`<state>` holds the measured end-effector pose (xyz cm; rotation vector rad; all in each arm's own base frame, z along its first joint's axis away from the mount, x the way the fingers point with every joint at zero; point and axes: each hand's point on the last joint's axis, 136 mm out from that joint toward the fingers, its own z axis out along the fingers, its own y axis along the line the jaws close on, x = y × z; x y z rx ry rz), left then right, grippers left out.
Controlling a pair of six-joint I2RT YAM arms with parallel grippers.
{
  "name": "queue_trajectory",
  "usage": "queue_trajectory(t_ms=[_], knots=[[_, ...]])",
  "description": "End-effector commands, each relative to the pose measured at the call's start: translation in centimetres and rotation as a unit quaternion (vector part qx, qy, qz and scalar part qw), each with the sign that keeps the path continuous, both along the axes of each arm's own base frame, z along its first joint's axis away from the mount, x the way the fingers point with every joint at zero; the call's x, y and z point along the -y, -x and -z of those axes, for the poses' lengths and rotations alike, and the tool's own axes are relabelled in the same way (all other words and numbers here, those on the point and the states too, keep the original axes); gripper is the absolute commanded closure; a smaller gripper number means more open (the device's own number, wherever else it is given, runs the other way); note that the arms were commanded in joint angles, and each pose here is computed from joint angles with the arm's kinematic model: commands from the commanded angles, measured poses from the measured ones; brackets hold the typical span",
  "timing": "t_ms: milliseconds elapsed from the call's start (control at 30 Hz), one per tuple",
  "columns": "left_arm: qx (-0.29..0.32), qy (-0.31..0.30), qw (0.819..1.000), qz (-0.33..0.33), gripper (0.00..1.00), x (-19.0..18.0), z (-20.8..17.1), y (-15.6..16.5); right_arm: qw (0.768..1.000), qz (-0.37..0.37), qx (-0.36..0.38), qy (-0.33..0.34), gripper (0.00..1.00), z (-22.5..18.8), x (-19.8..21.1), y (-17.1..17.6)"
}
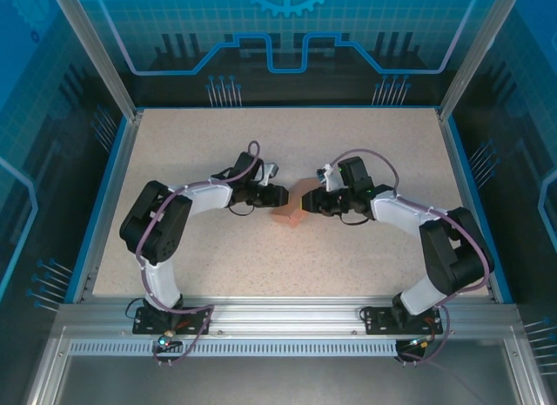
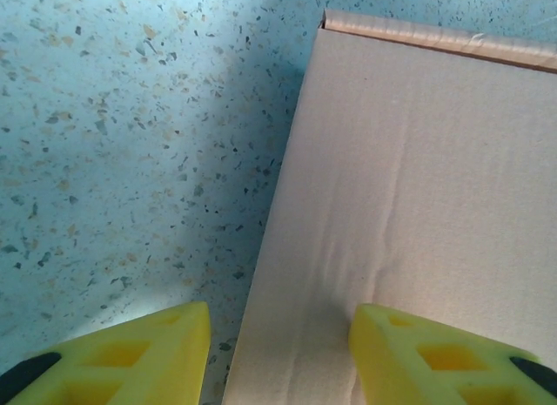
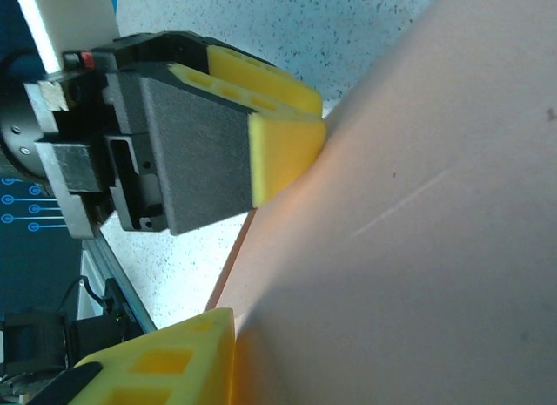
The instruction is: Fold the paper box
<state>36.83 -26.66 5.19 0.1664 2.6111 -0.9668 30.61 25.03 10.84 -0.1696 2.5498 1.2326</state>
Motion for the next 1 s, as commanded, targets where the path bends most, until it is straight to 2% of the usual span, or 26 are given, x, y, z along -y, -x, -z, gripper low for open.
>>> queue_trajectory(t_ms=[0,267,533,767,967], knots=[[-0.042,0.018,0.998,0.051,0.51,2.9,1.0,3.0,0.998,-0.025,0.05,-0.025,0.65,-3.3,-2.1,-0.5],[-0.041,0.02,0.998,0.051,0.51,2.9,0.8,3.0,0.999,-0.021,0.045,-0.013,0.65,-3.1,-1.9,-0.7],[-0.039,0.017,0.998,0.051,0.5,2.9,0.9,3.0,0.999,-0.015,0.018,0.031,0.67,-0.6,-0.9,-0.1],[-0.027,0.007,0.999,0.045,0.5,2.5,0.5,2.8,0.998,-0.007,0.006,0.058,0.73,1.1,-0.2,0.3],[0.011,-0.015,1.0,0.023,0.47,1.1,-0.8,2.3,0.997,0.0,0.003,0.078,0.79,1.9,0.5,0.4]])
